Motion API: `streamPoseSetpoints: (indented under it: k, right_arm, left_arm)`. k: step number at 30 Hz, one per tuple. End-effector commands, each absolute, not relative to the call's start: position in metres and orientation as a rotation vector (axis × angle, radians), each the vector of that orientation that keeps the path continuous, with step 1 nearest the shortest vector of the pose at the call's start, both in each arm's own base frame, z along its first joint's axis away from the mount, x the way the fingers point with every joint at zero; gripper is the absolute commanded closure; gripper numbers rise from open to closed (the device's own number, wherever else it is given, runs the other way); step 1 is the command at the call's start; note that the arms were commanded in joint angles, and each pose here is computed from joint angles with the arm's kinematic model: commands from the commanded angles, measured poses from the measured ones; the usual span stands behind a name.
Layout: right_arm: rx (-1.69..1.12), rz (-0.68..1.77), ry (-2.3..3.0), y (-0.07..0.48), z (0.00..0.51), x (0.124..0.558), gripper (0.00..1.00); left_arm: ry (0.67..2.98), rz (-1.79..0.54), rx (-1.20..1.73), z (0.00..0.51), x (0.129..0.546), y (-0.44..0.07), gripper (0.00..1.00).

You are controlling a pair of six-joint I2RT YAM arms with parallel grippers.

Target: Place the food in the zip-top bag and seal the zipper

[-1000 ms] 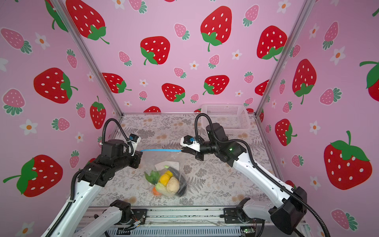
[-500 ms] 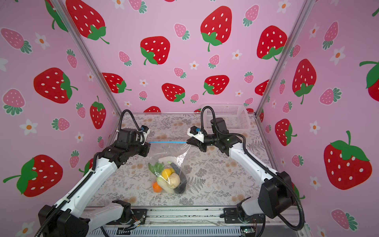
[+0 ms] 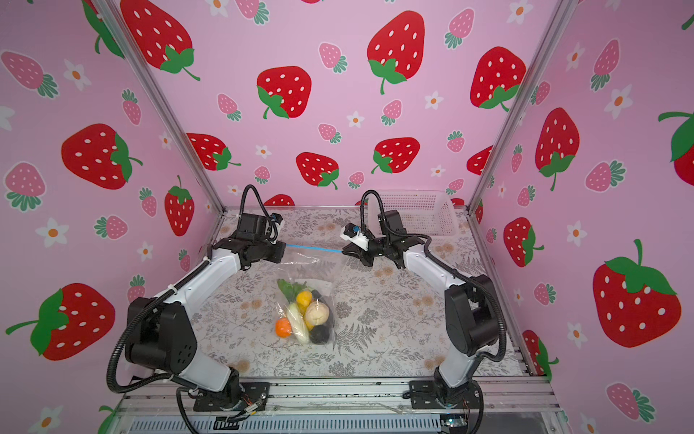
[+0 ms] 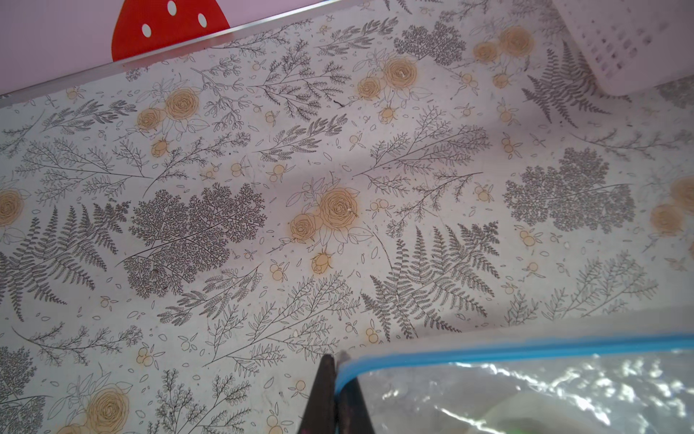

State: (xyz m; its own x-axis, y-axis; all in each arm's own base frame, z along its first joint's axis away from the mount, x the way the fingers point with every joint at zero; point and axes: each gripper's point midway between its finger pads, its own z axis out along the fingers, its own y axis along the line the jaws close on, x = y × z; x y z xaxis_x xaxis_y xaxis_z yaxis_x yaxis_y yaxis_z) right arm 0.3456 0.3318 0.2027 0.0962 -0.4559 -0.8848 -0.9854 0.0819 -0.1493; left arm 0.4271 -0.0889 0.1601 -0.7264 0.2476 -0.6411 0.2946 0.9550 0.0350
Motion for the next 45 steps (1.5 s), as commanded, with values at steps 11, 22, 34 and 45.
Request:
streamPoseSetpoints:
  k: [11,22,34,45]
  right_arm:
    - [-1.494,0.602,1.482,0.325,0.198,0.412,1.0]
    - [-1.511,0.515,1.504,0.329,0.186,0.445,1.0]
    - [-1.503,0.538,1.445,0.348,0.198,0.466,0.68]
    - [-1.464,0.711,1.195,0.364,0.275,0.422,0.54]
  left_arm:
    - [2.502,0.045,0.238,0.121,0.485,-0.051,1.0]
    - [2.586,0.096,0.162,0.086,0.503,-0.02,1.0]
    - [2.615,-0.044,0.05,0.082,0.514,-0.016,0.81]
    - [2.398,-0.193,-0.043,0.181,0.503,-0.036,0.0]
